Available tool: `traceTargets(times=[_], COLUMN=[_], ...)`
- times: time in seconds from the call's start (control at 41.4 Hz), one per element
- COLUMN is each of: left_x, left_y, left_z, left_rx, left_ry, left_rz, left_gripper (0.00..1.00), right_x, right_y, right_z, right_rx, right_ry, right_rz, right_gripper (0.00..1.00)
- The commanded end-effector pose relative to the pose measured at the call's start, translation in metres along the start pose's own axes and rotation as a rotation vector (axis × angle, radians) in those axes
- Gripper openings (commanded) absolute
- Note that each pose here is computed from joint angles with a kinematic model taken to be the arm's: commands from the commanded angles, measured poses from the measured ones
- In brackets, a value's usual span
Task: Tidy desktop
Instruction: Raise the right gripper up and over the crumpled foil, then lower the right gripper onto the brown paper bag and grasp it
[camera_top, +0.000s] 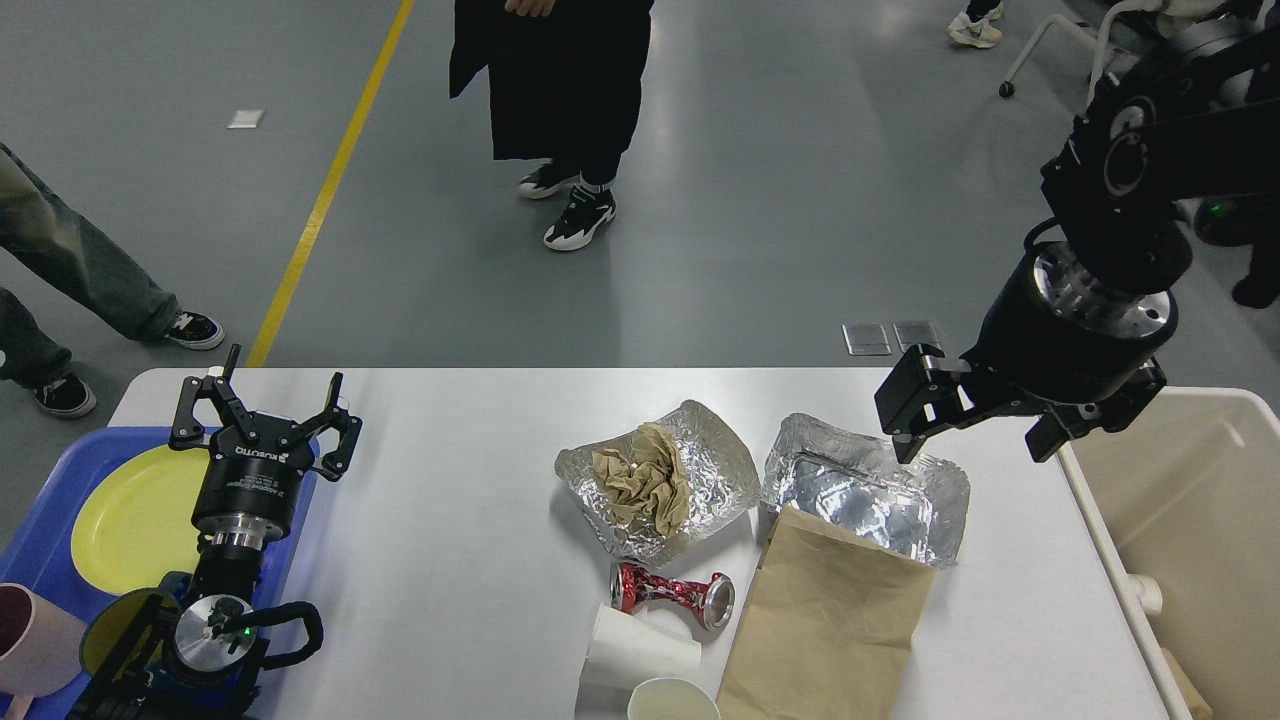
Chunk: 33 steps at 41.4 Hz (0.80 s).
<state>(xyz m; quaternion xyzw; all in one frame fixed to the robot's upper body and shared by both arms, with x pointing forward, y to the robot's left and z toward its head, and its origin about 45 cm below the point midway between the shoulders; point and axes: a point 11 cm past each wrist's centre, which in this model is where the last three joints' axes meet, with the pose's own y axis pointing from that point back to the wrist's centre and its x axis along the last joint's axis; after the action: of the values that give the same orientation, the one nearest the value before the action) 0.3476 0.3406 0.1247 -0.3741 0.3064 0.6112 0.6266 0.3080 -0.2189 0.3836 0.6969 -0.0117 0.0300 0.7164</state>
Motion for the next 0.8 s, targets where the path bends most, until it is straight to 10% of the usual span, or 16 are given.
traceTargets(times=[0.0, 0.773], left_x=[0.0, 0.0], left_y=[0.0, 0.0], left_z=[0.0, 0.0], left_rx=[0.002, 0.002], left_ry=[0.0, 0.0], left_rz=[0.0, 0.0], left_gripper=[0.97, 0.97], right_x=[-0.001, -0.064], right_y=[-0.004, -0.236], right_z=[-0.001, 0.038], right_rx=[0.004, 0.048], right_ry=[-0.014, -0.312], right_rz=[-0.006, -0.064], right_gripper=[1.0, 0.98])
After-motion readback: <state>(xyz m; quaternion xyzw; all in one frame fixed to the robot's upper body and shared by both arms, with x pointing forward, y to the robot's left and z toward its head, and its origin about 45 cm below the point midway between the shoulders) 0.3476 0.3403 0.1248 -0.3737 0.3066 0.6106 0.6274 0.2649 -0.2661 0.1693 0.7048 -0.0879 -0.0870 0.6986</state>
